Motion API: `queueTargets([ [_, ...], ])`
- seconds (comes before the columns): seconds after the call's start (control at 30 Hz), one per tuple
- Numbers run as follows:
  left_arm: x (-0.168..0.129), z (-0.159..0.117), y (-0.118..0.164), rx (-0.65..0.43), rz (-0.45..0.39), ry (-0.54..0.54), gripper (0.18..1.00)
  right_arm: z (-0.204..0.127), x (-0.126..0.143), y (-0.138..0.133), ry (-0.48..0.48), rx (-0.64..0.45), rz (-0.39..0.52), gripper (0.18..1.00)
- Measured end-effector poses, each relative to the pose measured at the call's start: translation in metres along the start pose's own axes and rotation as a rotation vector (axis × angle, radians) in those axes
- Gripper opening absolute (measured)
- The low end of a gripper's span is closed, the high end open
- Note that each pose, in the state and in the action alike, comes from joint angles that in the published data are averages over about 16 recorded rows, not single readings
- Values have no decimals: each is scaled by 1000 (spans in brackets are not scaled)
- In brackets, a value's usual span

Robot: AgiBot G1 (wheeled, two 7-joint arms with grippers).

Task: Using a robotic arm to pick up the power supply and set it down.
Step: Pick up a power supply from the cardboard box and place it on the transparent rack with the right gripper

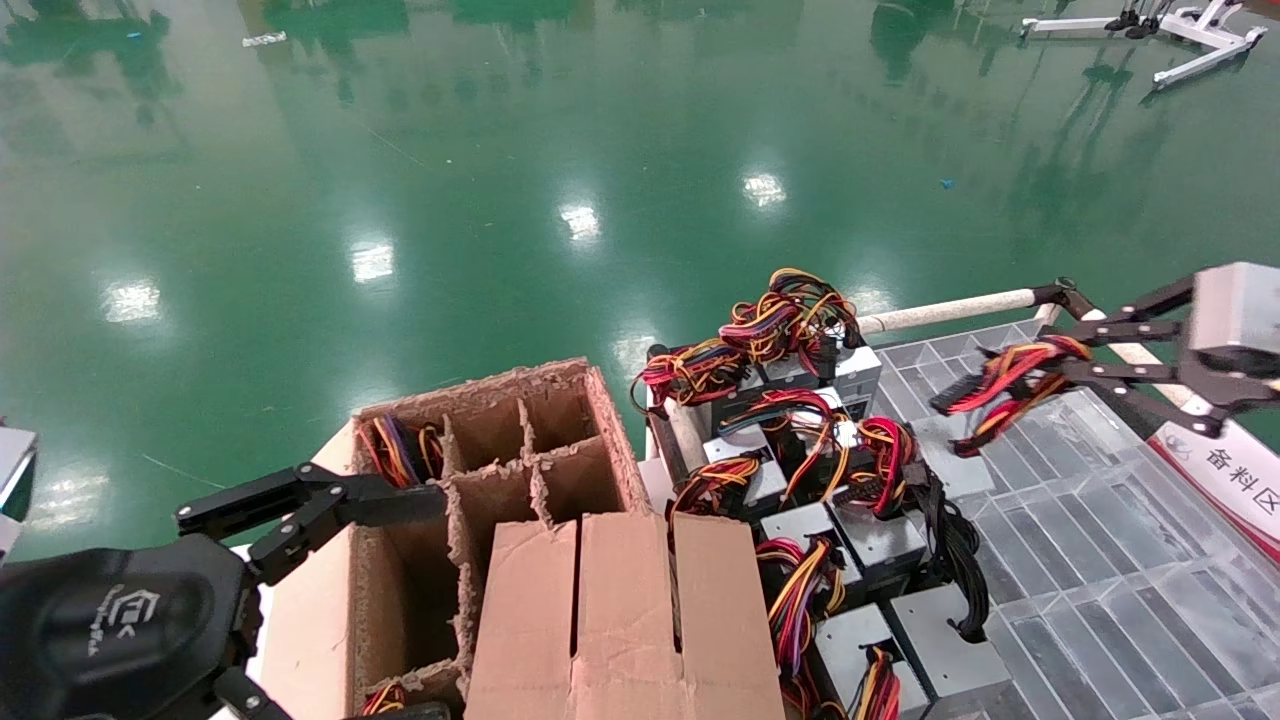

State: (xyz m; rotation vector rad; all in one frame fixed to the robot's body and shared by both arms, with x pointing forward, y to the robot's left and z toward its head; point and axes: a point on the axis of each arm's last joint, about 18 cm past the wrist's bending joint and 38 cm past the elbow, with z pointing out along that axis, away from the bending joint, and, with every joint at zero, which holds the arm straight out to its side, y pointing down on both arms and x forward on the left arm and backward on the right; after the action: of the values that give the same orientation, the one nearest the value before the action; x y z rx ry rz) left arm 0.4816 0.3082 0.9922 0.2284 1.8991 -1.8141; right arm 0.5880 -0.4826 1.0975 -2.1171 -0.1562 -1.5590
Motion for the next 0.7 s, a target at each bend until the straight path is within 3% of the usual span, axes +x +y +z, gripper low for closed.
queueTargets([
  [0.37, 0, 0, 0, 0, 0, 0, 1000, 37, 3, -10, 12, 4, 13, 254],
  [0.7, 0, 0, 0, 0, 0, -1, 1000, 43, 3, -11, 19, 7, 17, 298],
])
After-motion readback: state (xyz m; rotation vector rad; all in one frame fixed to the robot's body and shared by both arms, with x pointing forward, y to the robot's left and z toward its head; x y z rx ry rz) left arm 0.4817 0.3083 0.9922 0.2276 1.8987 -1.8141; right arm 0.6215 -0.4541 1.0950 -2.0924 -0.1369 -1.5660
